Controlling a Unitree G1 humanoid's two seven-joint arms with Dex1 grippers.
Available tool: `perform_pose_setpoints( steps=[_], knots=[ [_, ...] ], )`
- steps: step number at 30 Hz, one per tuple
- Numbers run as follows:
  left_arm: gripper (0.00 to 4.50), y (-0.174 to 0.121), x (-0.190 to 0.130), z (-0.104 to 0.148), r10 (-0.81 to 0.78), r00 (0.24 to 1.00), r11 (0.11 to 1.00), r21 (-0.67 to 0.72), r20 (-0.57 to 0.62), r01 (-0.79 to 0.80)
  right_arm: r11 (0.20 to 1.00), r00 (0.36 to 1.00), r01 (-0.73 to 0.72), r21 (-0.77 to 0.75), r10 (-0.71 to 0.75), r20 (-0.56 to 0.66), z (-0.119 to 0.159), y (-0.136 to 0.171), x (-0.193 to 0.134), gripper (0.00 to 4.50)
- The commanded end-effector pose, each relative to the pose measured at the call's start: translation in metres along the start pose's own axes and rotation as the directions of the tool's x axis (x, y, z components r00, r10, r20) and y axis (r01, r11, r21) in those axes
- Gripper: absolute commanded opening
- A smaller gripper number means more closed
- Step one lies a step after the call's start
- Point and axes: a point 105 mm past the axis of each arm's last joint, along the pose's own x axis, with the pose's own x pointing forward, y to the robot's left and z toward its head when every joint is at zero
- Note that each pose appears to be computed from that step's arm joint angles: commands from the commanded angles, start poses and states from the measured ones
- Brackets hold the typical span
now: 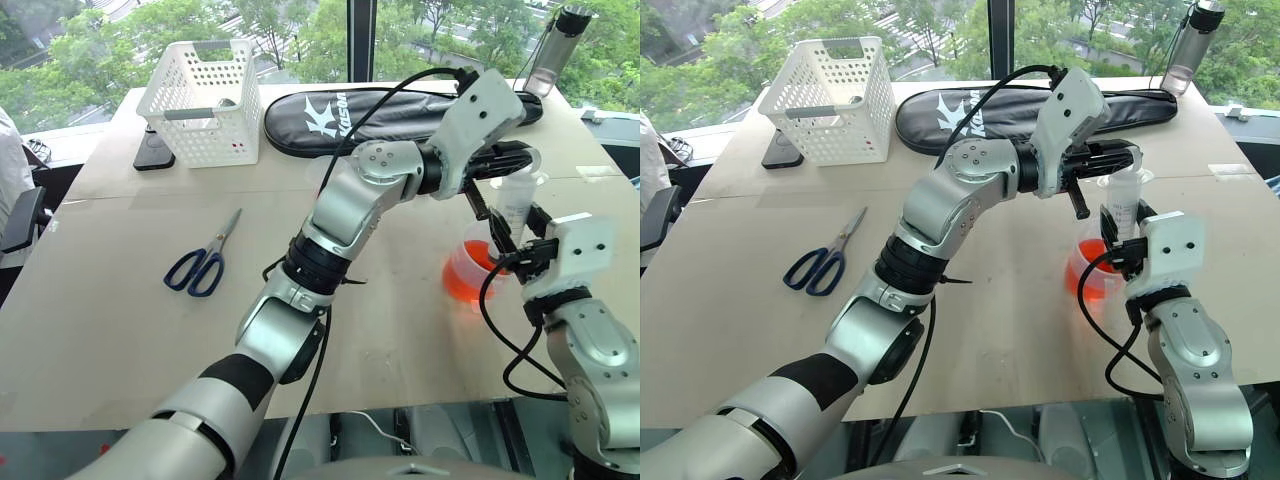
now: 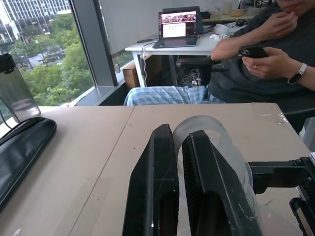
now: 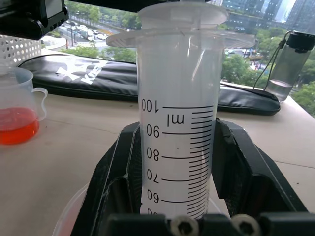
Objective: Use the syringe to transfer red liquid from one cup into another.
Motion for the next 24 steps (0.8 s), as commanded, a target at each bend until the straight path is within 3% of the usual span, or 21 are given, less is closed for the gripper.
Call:
perform_pose_setpoints(
  steps=[1, 8, 13, 24],
  knots=[
    [0.0, -0.016, 0.002, 0.036, -0.054, 0.992, 0.993, 0.106, 0.112, 0.042, 0.998, 0.998, -0.062, -0.013, 0.062, 0.014, 0.01, 0.007, -0.001, 1.49],
    [0.0, -0.016, -0.001, 0.034, -0.057, 0.992, 0.993, 0.109, 0.109, 0.045, 0.993, 0.995, -0.104, 0.062, 0.103, 0.014, 0.021, 0.002, -0.001, 1.49],
    [0.0, -0.018, -0.001, 0.033, -0.061, 0.992, 0.992, 0.112, 0.107, 0.049, 0.994, 0.994, -0.111, 0.009, 0.111, -0.013, 0.022, -0.001, 0.0, 3.71],
    [0.0, -0.02, -0.002, 0.031, -0.07, 0.992, 0.988, 0.141, 0.102, 0.055, 0.992, 0.991, -0.126, -0.011, 0.126, -0.052, 0.022, -0.015, -0.011, 3.71]
  ],
)
